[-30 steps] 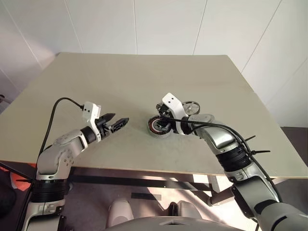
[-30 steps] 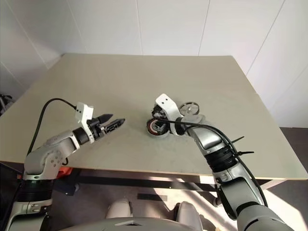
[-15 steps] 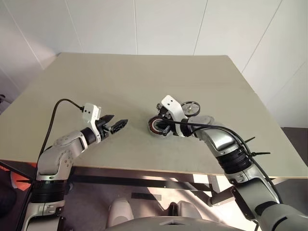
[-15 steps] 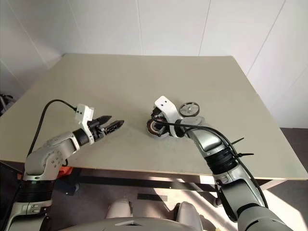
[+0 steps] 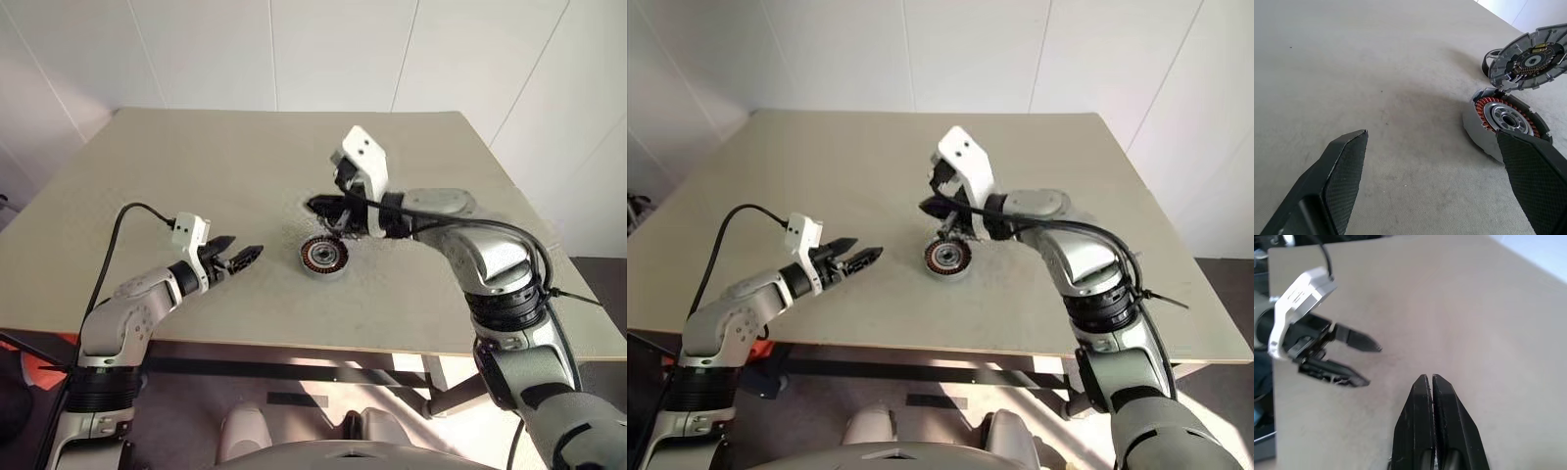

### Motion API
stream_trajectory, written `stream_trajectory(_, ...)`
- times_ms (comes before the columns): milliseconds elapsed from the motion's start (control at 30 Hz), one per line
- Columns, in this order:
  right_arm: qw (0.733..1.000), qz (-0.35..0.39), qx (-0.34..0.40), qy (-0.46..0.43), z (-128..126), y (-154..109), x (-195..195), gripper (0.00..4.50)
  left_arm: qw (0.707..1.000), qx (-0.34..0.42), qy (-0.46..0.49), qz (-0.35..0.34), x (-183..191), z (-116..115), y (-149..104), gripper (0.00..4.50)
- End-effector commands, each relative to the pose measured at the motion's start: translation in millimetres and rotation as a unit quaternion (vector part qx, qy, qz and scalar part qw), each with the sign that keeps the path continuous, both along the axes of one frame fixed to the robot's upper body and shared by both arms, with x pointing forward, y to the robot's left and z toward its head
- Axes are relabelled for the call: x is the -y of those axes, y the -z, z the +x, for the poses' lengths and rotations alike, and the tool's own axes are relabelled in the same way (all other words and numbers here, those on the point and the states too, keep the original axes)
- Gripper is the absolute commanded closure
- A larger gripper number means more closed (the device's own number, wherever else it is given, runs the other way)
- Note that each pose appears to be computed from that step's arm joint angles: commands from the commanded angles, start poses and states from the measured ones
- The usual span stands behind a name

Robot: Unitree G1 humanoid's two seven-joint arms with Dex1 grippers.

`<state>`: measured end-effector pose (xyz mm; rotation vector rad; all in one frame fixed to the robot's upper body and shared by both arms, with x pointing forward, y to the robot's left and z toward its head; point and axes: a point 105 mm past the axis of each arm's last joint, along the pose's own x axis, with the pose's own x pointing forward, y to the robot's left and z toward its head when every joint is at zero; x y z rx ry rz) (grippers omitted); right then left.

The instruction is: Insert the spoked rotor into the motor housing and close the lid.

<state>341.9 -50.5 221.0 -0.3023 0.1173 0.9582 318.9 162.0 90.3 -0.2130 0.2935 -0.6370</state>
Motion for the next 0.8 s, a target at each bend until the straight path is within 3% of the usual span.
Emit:
stream_trajectory(33, 0.993, -0.026, 0.027, 0.112, 42, 3, 44, 4.38, 1.0, 0.023, 0.001, 0.002, 1, 4, -11, 0.07)
stream_trajectory(167, 0.96, -0.014, -0.02, 0.28, 88, 24, 113, 3.52, 1.0, 0.022, 0.001, 0.002, 2, 4, -10, 0.07)
stream_trajectory(333, 0.922, 0.122, -0.11, 0.352, 100, 19, 137, 3.52, 1.0, 0.02, -0.001, 0.004, 1, 3, -9, 0.07)
stream_trajectory(500, 0.855, 0.232, -0.225, 0.405, 98, 29, 166, 3.52, 1.0, 0.018, -0.002, 0.005, 1, 1, -7, 0.07)
stream_trajectory(633, 0.791, 0.288, -0.334, 0.423, 83, 59, 181, 3.52, 1.0, 0.016, -0.001, 0.007, 0, 0, -5, 0.07)
stream_trajectory(733, 0.759, 0.302, -0.375, 0.439, 73, 78, 190, 3.52, 1.0, 0.015, 0.0, 0.009, 0, -1, -5, 0.07)
stream_trajectory(800, 0.751, 0.311, -0.391, 0.431, 69, 82, 188, 3.52, 1.0, 0.013, 0.003, 0.011, 1, -1, -4, 0.07)
